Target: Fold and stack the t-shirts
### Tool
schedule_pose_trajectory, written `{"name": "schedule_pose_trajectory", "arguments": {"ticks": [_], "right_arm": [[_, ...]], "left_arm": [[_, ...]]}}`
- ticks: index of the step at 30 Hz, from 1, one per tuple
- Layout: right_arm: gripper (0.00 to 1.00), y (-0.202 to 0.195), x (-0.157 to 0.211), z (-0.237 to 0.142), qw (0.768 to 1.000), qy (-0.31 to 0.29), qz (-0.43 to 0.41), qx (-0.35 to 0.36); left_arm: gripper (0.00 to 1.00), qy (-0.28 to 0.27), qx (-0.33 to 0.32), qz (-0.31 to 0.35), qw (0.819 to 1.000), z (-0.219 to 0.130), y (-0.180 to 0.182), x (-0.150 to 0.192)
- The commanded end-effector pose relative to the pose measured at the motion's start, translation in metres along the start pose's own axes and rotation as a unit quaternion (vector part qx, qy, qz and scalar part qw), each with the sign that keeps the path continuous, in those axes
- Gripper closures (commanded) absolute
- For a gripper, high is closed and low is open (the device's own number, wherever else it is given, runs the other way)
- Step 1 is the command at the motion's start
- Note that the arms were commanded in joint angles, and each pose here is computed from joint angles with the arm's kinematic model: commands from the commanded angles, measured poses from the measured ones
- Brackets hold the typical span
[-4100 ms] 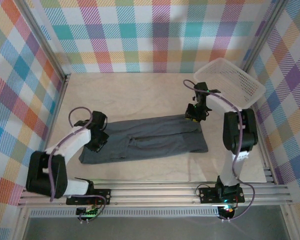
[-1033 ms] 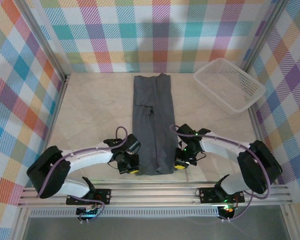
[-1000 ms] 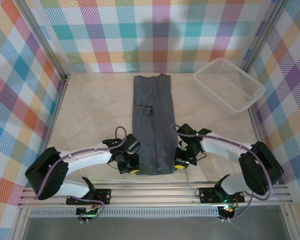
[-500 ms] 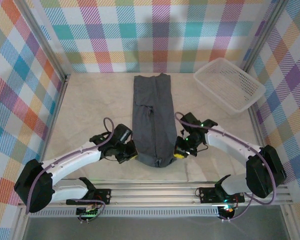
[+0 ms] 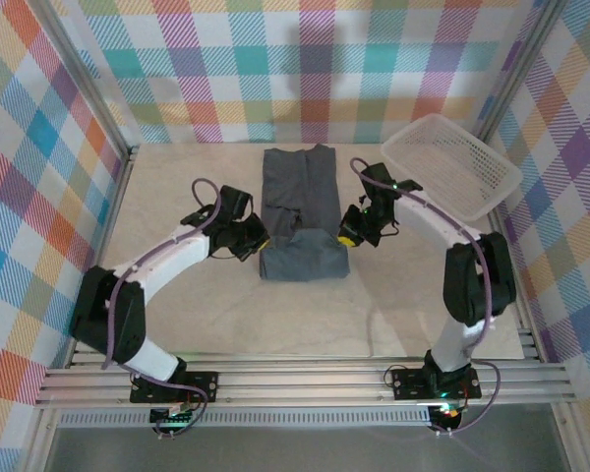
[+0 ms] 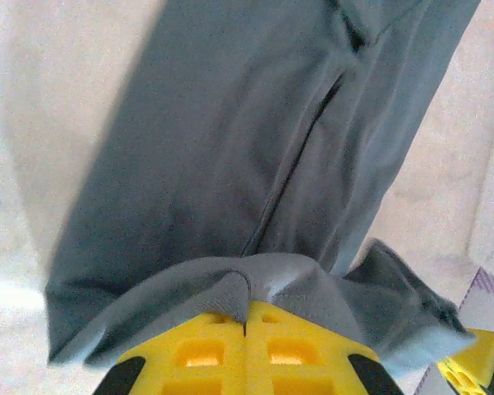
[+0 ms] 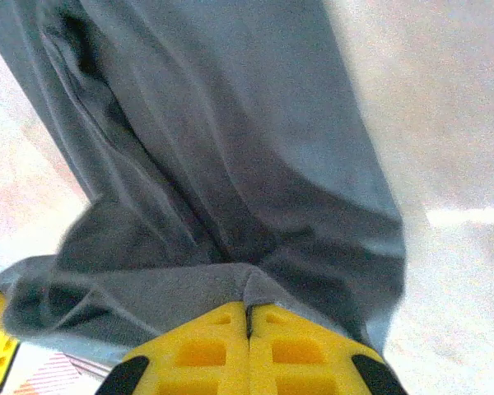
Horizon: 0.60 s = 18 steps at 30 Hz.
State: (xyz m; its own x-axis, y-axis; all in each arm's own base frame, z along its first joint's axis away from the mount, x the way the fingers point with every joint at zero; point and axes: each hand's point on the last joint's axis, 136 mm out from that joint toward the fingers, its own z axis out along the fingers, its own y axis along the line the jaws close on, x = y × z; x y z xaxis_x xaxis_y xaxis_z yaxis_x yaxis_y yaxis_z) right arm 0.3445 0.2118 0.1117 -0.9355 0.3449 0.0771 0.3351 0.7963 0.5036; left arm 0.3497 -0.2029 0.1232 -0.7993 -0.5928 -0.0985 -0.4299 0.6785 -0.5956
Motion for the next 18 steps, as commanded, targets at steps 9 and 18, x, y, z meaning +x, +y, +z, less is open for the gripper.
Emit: {"name": "schedule_pose_trajectory", "arguments": {"ticks": [9, 18], "right_arm": [[1.00, 0.019, -0.087, 0.030, 1.000, -0.026, -0.004, 0.000], [0.97, 0.014, -0.104, 0.053, 1.000, -0.014, 0.006, 0.013]], "left_arm": [[1.00, -0.014, -0.026, 0.030, 0.999, 0.057, -0.022, -0.074], [0.90, -0.019, -0.054, 0.040, 0.998, 0.073, -0.015, -0.090]]}}
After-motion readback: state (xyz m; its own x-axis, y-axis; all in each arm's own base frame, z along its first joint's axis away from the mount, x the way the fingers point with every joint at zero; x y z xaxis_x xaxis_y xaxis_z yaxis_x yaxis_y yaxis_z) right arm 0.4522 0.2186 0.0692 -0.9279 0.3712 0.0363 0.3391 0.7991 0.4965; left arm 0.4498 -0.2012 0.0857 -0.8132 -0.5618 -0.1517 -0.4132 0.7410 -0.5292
